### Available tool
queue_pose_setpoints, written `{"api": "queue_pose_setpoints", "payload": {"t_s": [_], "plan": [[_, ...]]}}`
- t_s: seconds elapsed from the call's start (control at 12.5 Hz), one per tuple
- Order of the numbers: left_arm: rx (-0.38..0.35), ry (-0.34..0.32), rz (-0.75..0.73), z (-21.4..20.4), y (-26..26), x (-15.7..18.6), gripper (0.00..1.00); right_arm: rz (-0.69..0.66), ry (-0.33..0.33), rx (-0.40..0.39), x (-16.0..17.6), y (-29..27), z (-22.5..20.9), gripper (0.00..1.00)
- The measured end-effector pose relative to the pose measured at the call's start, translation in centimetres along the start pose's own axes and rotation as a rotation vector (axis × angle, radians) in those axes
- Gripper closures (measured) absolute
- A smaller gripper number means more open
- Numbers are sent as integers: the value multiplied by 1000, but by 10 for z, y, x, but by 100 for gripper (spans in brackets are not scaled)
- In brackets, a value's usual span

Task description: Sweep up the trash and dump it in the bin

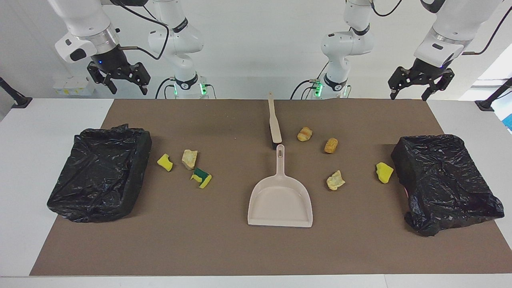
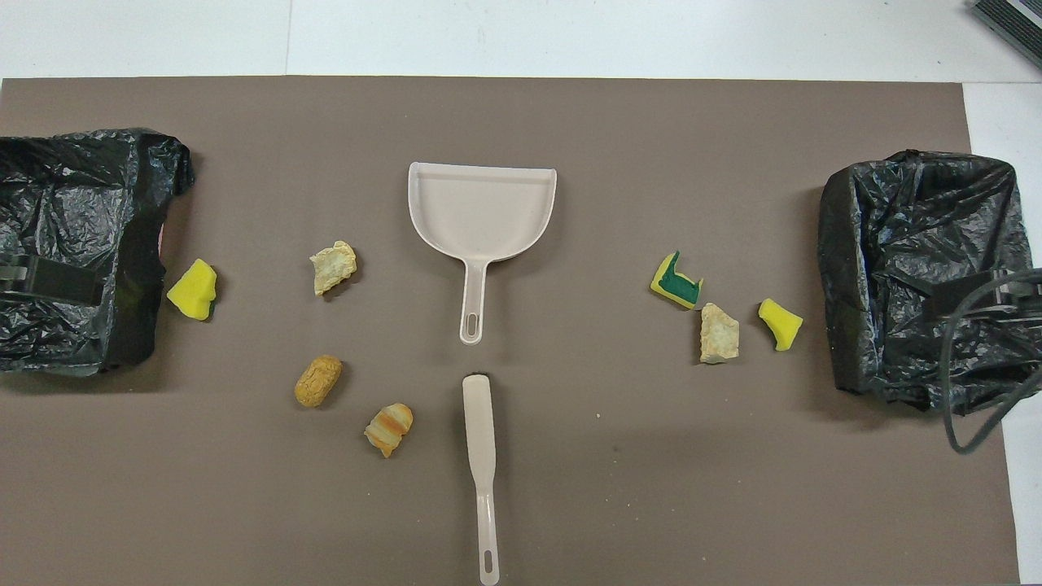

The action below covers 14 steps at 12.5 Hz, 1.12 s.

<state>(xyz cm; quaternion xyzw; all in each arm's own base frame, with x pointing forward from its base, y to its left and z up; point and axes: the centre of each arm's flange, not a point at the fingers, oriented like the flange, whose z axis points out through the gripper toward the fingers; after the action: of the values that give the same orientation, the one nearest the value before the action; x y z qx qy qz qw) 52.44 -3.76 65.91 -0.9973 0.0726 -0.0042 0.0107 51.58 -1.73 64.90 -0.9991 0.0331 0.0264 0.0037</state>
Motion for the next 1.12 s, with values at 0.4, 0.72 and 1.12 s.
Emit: {"api": "queue_pose_setpoints", "payload": {"t_s": [0.4, 0.72, 1.12], "plan": [[-5, -5, 65, 2, 37, 1, 0, -1, 1, 0, 0, -1, 0, 0], [-36, -59, 119, 26, 104, -8, 0, -55, -16, -7, 8, -30, 11, 0], [-45, -111, 122, 71, 197, -36, 0, -151, -61, -25, 47, -91, 55, 0]]}}
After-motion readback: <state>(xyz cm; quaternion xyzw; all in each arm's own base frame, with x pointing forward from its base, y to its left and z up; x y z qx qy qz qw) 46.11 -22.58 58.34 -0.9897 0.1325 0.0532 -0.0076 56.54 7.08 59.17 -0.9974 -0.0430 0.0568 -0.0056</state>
